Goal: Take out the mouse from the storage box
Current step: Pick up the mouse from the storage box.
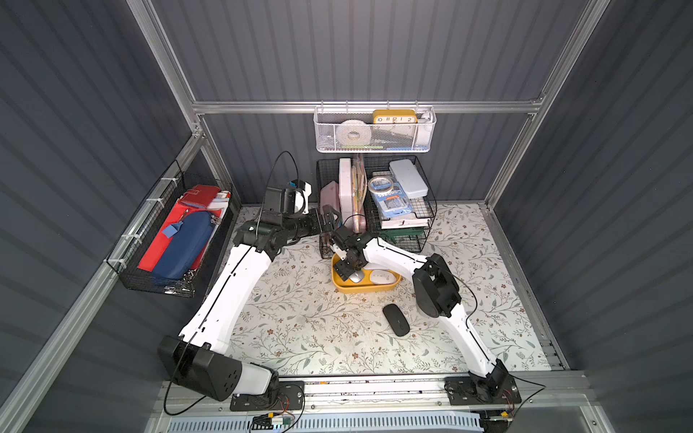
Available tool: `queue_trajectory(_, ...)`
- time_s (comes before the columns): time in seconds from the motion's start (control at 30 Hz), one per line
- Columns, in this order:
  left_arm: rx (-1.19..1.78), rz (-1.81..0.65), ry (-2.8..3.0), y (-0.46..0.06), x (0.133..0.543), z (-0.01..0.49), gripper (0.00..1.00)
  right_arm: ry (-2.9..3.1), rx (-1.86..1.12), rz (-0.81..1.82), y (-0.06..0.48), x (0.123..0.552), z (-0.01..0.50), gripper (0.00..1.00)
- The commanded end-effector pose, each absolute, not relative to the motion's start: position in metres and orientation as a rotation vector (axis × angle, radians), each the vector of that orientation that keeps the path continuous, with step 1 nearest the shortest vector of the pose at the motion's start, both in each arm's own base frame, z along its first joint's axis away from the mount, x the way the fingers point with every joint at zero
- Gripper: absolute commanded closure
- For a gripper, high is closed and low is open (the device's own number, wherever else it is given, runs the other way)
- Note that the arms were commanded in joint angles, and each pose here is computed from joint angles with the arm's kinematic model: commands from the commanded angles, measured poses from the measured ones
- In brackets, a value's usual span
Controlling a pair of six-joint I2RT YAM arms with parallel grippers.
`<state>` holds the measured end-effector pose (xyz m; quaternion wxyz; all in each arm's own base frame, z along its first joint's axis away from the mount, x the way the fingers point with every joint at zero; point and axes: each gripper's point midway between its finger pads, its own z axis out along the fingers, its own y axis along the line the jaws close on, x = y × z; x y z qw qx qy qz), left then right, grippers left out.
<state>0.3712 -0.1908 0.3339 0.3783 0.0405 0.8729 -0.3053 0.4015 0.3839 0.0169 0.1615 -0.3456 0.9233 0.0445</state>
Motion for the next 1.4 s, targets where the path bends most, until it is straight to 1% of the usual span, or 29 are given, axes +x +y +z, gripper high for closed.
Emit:
queue_trajectory(0.0, 0.105, -0.767, 2.233, -0.188, 0.373, 0.337, 0.01, 2.718, -1.011, 0.151, 0.380, 0.390, -0.015, 0.28)
queue_trajectory(0.07, 0.106, -0.766, 2.230, -0.188, 0.372, 0.339, 0.01, 2.735, -1.017, 0.144, 0.377, 0.386, -0.017, 0.31)
queue_trajectory(0.13, 0.105, -0.765, 2.231, -0.188, 0.372, 0.338, 0.01, 2.750, -1.017, 0.124, 0.371, 0.382, -0.016, 0.31)
queue_trajectory(0.27, 0.106, -0.764, 2.234, -0.188, 0.372, 0.337, 0.01, 2.764, -1.003, 0.117, 0.365, 0.374, -0.006, 0.29)
queue_trajectory(0.47, 0.109, -0.772, 2.231, -0.189, 0.371, 0.338, 0.01, 2.771, -0.973, 0.115, 0.357, 0.366, 0.008, 0.28)
queue_trajectory(0.7, 0.111, -0.776, 2.229, -0.189, 0.371, 0.337, 0.01, 2.771, -0.961, 0.171, 0.366, 0.366, -0.012, 0.29)
queue_trajectory(0.97, 0.109, -0.764, 2.226, -0.187, 0.369, 0.340, 0.01, 2.740, -0.945, 0.186, 0.379, 0.376, -0.013, 0.28)
queue_trajectory(1.07, 0.108, -0.763, 2.227, -0.187, 0.369, 0.340, 0.01, 2.759, -0.960, 0.168, 0.376, 0.371, -0.019, 0.30)
queue_trajectory(1.3, 0.108, -0.759, 2.224, -0.186, 0.369, 0.340, 0.01, 2.804, -0.935, 0.117, 0.361, 0.358, -0.025, 0.43)
queue_trajectory(1.37, 0.110, -0.762, 2.223, -0.186, 0.369, 0.340, 0.01, 2.807, -0.920, 0.105, 0.359, 0.357, -0.023, 0.45)
